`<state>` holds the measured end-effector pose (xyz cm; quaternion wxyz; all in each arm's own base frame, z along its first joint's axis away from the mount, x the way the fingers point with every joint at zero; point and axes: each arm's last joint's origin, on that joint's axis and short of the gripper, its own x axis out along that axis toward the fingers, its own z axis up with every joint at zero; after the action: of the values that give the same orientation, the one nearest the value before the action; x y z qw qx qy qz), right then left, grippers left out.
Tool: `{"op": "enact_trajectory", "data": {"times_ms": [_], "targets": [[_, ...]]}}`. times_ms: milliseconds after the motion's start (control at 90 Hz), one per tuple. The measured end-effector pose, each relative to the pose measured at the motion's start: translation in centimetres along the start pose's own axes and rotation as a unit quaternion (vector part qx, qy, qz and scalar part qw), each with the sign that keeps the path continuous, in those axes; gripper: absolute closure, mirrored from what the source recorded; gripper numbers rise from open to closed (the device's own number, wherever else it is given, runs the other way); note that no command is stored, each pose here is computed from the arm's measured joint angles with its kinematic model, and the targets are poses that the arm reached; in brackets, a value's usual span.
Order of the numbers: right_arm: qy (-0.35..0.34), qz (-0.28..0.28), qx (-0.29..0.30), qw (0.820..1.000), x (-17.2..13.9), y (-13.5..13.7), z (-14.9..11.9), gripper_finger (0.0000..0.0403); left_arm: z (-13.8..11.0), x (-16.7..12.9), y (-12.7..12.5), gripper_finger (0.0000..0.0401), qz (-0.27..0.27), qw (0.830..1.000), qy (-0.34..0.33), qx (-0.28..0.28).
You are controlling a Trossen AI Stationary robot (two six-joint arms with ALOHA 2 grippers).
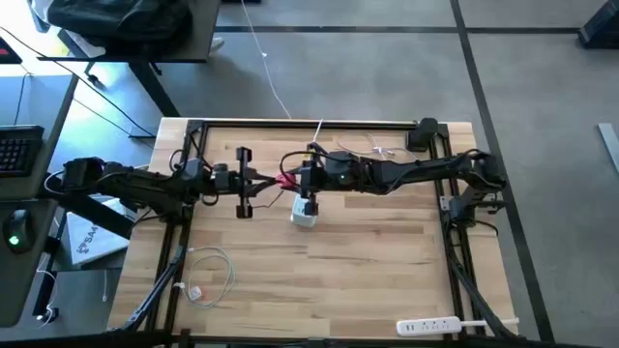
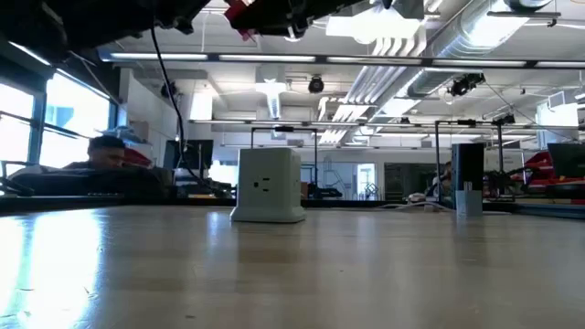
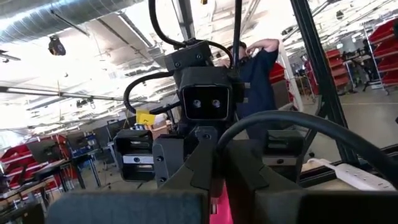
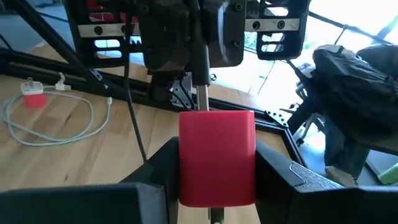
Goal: Insert USB
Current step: Insert the black charger cable into the pink charger adapter
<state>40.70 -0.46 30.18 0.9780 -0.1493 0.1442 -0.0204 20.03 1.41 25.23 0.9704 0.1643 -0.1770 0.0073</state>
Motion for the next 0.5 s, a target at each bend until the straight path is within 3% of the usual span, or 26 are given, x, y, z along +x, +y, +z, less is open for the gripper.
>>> {"op": "enact_trajectory", "data": {"times_ms": [500], "targets": [[-0.010, 0.009, 0.001, 1.000, -0.02, 0.02, 0.16, 0.0288, 0.09, -0.02, -0.04, 0.0398, -0.009, 1.000, -0.005, -0.003]]}}
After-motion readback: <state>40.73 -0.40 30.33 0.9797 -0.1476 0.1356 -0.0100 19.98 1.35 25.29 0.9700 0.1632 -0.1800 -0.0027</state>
